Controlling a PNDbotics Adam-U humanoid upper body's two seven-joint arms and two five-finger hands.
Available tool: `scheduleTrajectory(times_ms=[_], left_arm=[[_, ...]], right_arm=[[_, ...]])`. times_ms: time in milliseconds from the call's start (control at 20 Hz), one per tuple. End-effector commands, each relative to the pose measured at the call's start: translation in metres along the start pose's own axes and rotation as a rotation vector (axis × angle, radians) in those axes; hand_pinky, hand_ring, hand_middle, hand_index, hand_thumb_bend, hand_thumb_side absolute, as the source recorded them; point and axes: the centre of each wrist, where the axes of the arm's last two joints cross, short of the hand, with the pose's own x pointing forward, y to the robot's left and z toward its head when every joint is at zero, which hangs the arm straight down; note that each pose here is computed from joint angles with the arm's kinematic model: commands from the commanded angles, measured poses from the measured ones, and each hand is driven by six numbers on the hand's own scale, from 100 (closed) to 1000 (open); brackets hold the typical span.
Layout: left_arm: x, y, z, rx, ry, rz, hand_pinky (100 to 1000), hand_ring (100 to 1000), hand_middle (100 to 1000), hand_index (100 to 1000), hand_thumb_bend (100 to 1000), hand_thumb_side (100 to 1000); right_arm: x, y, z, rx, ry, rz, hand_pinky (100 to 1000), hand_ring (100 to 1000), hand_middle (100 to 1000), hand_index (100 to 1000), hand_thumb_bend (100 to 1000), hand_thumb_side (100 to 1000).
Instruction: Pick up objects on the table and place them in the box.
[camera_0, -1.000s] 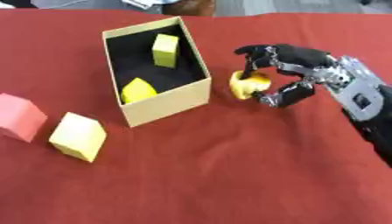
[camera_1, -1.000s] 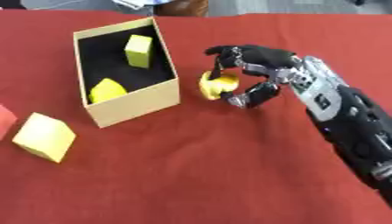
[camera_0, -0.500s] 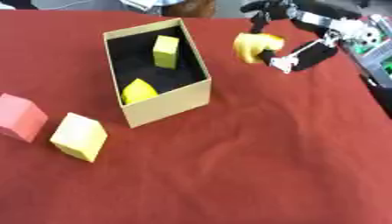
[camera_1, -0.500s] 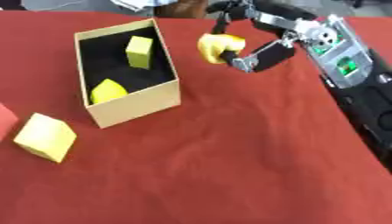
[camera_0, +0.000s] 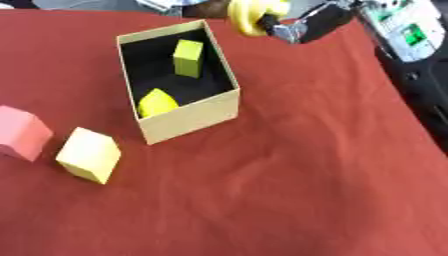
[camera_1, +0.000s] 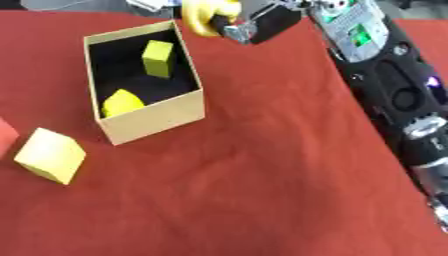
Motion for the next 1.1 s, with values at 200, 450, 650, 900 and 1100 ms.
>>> scheduleTrajectory(times_ms=[200, 450, 650, 900, 1100], left_arm=[[0.008, 0.0, -0.01, -0.003, -0.054, 0.013, 655, 707, 724, 812, 125, 695], [0.009, -0.002, -0.013, -0.008, -0.066, 0.026, 655, 707, 724, 812, 128, 693], [0.009, -0.003, -0.014, -0.012, -0.07, 0.033, 655, 707, 724, 812, 128, 693], [0.01, -0.004, -0.015, -0.015, -0.07, 0.035, 654, 707, 724, 812, 127, 696], [0.009, -0.004, -0.014, -0.017, -0.065, 0.035, 653, 707, 725, 812, 126, 699]], right_arm=[[-0.006, 0.013, -0.037, 0.08, -0.086, 0.131, 850, 1000, 394, 696, 100, 109], [-0.008, 0.033, -0.062, 0.062, -0.095, 0.151, 847, 1000, 406, 703, 100, 100], [-0.015, 0.052, -0.068, 0.094, -0.06, 0.168, 857, 1000, 429, 717, 100, 103], [-0.022, 0.071, -0.07, 0.135, -0.037, 0.187, 877, 1000, 501, 772, 100, 100], [-0.021, 0.069, -0.071, 0.154, -0.061, 0.246, 911, 1000, 742, 916, 100, 386]])
